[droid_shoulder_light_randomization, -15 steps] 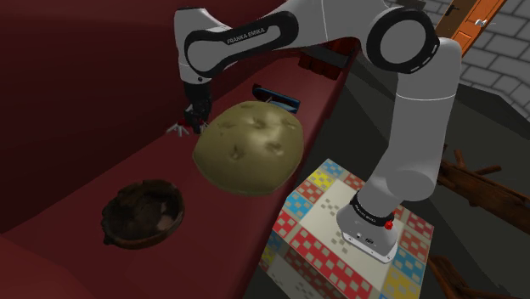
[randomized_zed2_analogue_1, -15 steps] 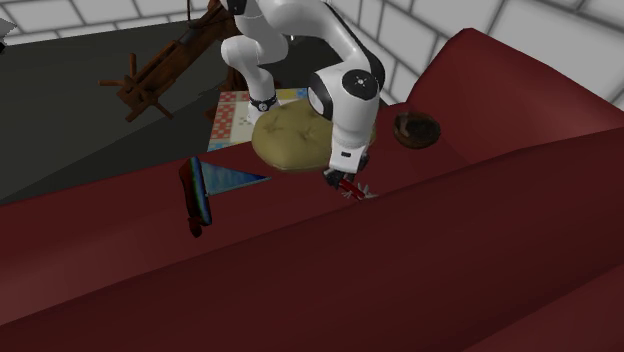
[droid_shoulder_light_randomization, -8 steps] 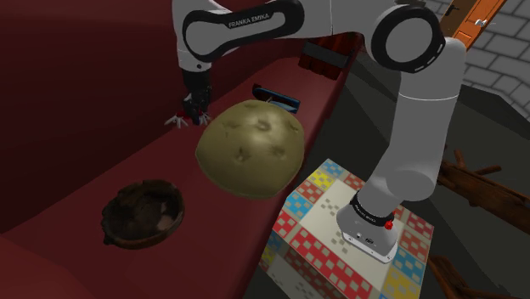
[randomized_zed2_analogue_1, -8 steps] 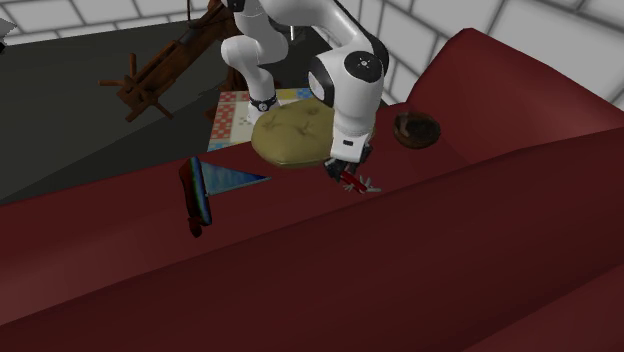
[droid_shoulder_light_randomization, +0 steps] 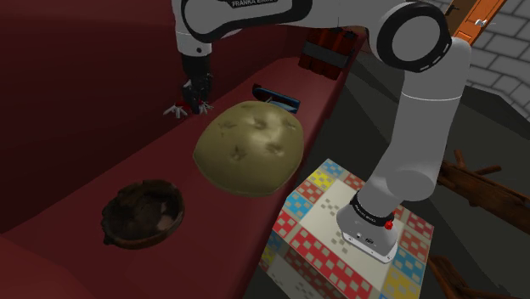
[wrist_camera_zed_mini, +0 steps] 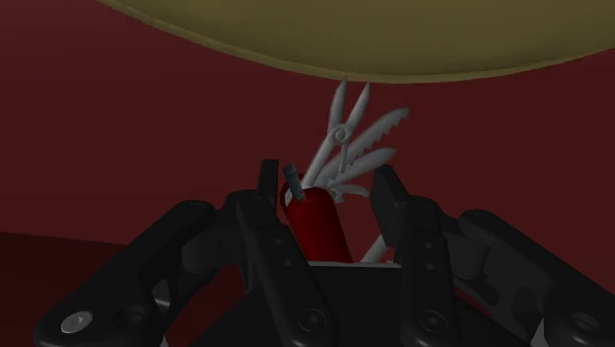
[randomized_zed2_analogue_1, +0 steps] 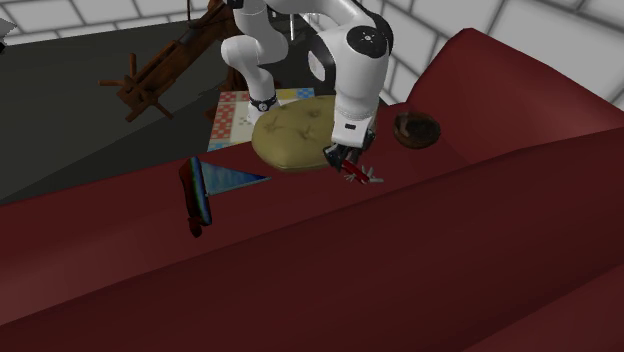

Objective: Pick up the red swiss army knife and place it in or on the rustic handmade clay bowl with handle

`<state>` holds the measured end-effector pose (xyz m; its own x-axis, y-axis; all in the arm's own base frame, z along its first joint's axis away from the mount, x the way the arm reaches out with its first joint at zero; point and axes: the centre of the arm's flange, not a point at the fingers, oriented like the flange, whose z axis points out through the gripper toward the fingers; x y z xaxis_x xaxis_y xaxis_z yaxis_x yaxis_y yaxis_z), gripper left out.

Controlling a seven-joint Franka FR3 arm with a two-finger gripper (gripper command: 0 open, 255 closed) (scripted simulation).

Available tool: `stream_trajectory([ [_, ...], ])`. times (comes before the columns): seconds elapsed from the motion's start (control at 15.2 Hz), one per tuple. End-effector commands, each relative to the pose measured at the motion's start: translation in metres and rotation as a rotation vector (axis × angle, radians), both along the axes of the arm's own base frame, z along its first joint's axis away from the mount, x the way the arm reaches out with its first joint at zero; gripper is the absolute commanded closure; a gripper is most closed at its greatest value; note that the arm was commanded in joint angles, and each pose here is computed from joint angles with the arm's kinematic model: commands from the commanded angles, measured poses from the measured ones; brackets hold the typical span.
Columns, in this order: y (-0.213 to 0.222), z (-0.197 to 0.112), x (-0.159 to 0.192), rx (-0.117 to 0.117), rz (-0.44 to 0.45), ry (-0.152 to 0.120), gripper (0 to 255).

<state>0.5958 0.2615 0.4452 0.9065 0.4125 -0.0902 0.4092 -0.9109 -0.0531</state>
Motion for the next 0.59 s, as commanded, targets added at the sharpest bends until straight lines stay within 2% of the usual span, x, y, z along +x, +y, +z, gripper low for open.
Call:
stream_trajectory([
  [0.0, 0.000, 0.011, 0.001, 0.000, 0.000, 0.000, 255],
  [0.53, 0.000, 0.053, 0.001, 0.000, 0.000, 0.000, 255],
])
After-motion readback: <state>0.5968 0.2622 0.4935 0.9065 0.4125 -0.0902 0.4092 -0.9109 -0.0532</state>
